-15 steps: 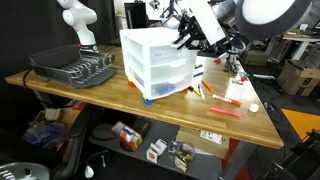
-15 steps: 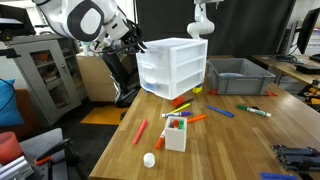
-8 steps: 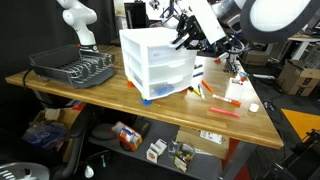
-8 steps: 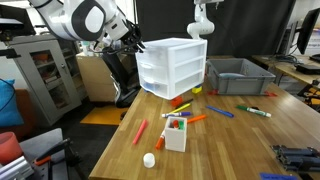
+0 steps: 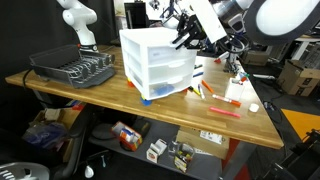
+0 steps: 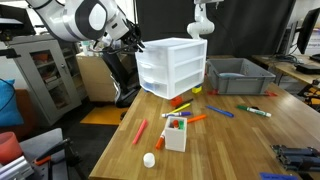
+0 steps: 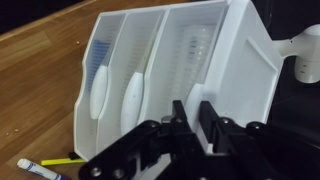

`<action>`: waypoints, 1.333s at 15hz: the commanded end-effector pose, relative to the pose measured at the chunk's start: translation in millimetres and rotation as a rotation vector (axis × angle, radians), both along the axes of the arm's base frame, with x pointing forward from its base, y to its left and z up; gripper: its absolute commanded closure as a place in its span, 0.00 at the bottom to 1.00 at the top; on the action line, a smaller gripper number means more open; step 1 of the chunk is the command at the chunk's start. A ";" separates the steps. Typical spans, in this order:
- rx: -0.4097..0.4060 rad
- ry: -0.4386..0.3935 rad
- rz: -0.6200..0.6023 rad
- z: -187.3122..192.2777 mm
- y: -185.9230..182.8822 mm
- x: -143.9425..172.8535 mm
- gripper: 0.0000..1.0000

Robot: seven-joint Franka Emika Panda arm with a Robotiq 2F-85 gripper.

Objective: Open the top drawer of the plastic cabinet

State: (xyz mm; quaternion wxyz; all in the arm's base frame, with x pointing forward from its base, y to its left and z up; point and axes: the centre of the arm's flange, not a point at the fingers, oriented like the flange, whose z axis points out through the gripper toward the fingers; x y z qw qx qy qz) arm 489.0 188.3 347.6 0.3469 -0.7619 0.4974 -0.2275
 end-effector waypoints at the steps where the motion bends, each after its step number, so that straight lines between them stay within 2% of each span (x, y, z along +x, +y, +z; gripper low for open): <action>1: 0.031 -0.030 0.014 -27.7 -14.2 -17.6 0.95; 20: 0.079 0.036 0.086 -23.3 -10.7 -27.7 0.95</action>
